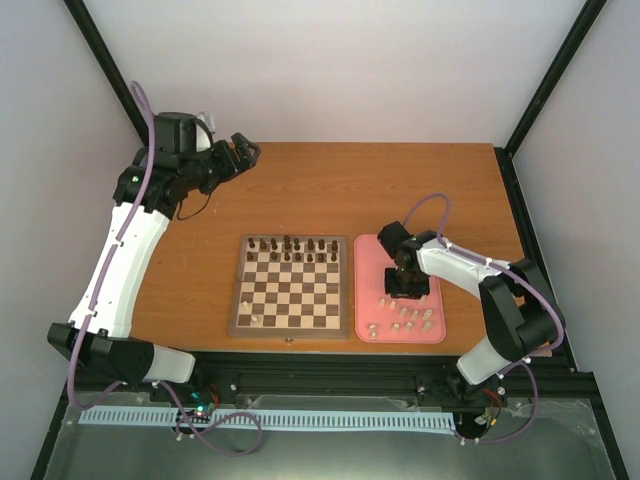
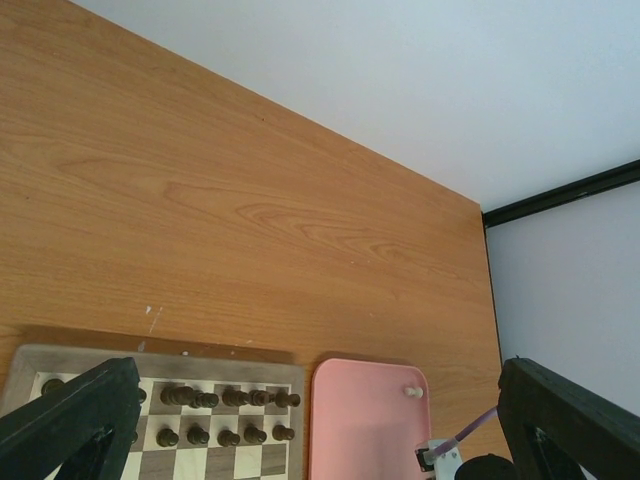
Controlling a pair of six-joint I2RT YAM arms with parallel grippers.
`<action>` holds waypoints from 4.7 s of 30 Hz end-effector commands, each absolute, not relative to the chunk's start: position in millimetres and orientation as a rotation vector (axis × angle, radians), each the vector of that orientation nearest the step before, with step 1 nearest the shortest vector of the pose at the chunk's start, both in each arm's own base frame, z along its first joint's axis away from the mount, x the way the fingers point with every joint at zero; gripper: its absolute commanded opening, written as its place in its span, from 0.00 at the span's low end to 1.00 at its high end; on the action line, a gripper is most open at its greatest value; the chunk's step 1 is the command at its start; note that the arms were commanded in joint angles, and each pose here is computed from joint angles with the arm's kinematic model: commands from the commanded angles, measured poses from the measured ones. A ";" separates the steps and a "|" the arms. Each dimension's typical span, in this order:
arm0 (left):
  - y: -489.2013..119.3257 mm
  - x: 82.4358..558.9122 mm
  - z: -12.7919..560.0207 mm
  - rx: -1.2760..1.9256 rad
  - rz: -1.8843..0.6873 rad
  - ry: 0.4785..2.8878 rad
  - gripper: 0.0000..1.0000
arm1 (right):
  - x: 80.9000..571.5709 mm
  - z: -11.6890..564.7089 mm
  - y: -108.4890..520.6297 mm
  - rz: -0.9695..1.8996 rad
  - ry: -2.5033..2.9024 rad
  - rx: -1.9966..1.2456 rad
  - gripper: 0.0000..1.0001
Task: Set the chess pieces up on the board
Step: Pick up the chess piece from the storage box, then place the chess piece on the chessboard, then pick up the chess piece from the storage box.
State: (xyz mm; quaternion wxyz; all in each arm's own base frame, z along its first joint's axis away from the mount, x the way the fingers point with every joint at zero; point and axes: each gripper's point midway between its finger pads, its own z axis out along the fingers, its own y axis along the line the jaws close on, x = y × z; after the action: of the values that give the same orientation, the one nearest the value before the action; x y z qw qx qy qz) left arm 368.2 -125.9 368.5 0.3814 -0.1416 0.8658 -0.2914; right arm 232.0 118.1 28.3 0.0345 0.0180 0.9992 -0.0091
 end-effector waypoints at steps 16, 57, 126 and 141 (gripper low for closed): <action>-121.5 357.2 348.2 -0.336 -0.703 2.277 1.00 | 268.9 91.8 128.3 -0.036 2.910 -0.058 0.03; -92.3 301.7 369.5 -0.342 -0.600 2.210 1.00 | 191.4 81.4 461.3 0.367 2.779 -1.205 0.03; -87.6 309.5 356.7 -0.343 -0.530 2.254 1.00 | 226.8 139.9 317.8 0.285 2.821 -0.793 0.41; -94.2 322.6 345.9 -0.329 -0.537 2.292 1.00 | 226.9 60.0 185.7 0.033 3.041 -0.411 0.34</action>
State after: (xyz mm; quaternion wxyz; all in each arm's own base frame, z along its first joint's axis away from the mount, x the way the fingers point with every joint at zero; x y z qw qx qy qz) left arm 319.2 -94.3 327.7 0.3489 -0.1397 0.9043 -0.2022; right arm 217.2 193.9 61.4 0.0115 -0.1590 0.9871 0.0115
